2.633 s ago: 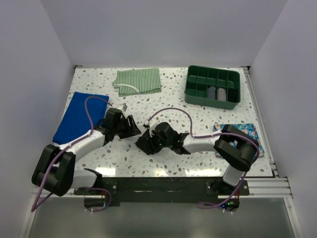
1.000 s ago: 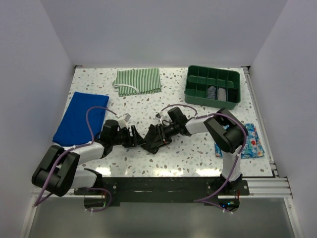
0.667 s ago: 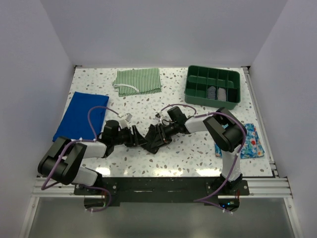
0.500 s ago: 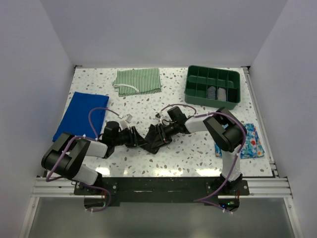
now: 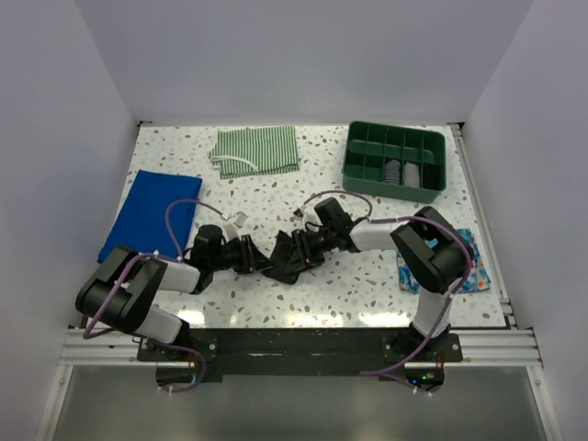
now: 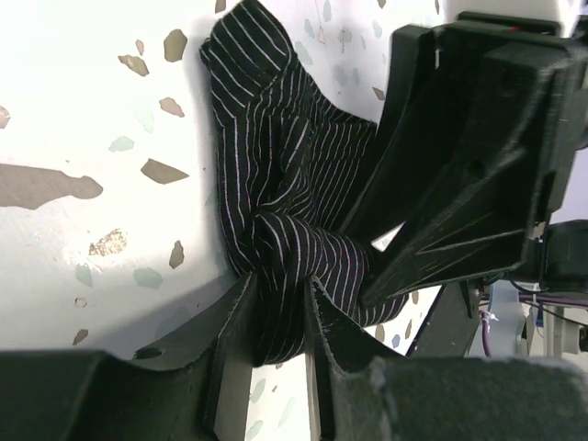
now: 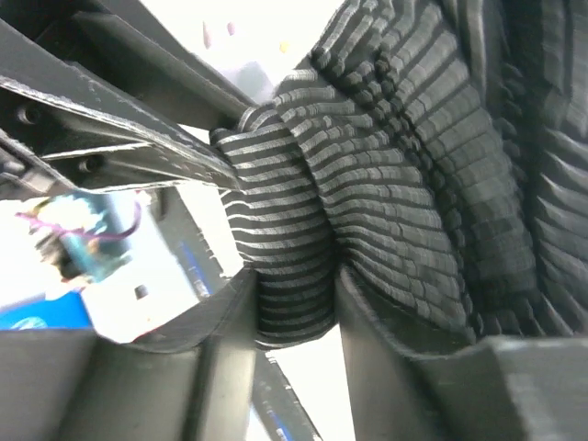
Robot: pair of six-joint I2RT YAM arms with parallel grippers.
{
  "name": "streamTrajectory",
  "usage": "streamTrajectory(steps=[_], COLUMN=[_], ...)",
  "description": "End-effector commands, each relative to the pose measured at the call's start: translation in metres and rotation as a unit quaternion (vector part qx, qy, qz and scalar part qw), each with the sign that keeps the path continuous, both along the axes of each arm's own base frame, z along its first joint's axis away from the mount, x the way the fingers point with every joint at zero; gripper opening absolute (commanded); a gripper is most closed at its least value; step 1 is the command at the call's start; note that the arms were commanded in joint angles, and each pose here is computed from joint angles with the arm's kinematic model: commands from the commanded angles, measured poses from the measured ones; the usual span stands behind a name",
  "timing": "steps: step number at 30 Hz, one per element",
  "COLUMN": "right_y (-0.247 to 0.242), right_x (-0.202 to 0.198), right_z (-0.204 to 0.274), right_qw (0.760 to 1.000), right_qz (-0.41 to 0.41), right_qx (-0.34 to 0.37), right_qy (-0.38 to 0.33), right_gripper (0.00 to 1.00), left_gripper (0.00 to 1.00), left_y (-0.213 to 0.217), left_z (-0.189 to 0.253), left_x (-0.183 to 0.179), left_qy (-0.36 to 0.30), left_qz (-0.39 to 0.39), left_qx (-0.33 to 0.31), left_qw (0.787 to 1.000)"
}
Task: Roll the underwear
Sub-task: Roll the underwear to the center of the board.
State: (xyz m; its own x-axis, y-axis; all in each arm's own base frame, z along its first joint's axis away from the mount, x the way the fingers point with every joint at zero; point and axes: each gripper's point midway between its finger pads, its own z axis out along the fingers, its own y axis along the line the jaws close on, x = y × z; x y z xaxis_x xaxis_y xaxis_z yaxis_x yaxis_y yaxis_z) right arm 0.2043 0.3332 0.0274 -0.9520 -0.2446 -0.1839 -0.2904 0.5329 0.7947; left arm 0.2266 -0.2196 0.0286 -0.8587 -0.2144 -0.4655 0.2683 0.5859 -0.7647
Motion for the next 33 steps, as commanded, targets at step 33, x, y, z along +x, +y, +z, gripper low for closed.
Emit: streamTrajectory(steps=[33], right_y=[-0.013], right_x=[0.009], right_z=[0.064], right_qw=[0.878], right_qz=[0.164], right_qx=[-0.192], right_qy=[-0.407], right_gripper=[0.54], left_gripper=[0.12], left_y=[-0.009], left_z=[-0.004], left_x=[0.018], left_qy=[0.006], left_qz=[-0.031], left_qx=[0.091], left_qw=[0.995])
